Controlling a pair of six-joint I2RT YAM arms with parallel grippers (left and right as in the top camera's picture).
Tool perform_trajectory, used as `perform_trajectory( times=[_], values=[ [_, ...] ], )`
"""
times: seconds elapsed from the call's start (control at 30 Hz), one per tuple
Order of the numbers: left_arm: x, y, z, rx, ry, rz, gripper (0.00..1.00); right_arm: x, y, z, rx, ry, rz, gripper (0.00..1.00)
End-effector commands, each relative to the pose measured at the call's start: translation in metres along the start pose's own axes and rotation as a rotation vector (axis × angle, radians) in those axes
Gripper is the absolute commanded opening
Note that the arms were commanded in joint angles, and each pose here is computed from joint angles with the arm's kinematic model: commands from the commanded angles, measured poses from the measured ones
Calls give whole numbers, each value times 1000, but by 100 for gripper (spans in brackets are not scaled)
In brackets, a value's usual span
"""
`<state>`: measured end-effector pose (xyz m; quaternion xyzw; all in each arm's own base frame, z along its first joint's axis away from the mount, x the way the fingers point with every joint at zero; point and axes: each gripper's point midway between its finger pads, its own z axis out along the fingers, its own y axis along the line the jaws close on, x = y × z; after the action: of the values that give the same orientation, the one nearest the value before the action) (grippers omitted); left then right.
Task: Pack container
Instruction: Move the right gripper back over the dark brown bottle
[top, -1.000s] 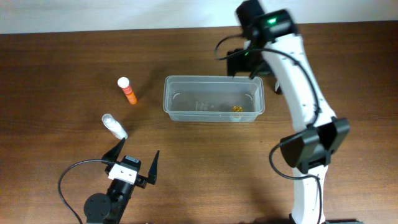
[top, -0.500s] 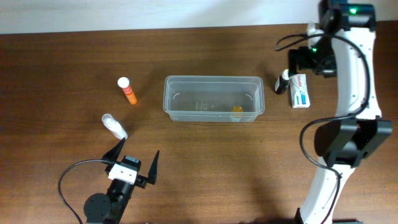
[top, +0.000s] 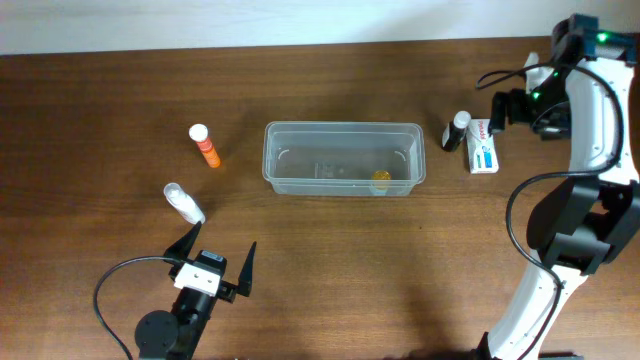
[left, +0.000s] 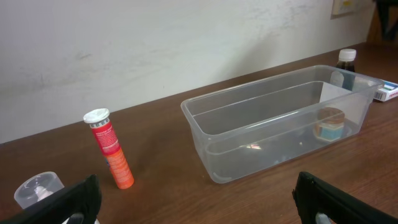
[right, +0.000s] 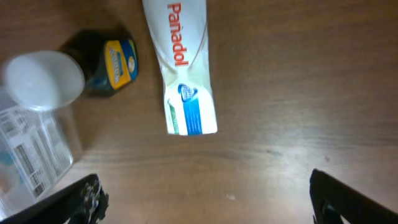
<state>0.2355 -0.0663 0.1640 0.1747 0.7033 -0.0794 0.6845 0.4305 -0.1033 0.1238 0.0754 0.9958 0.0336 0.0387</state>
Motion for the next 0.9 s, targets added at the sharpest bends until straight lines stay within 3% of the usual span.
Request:
perform_trajectory(
  times=[0.0,0.5,0.63,0.87],
  values=[
    [1,0,0,-2,2,12,99,7,4,18,-17,31,-16,99],
    [1,0,0,-2,1,13,99,4,-12,61,56,14,-5,99],
    [1,0,0,-2,2,12,99,2,-13,70,58,-2,73,99],
    [1,0,0,-2,1,13,99,-6,4,67,-43,-31,119,98]
  ],
)
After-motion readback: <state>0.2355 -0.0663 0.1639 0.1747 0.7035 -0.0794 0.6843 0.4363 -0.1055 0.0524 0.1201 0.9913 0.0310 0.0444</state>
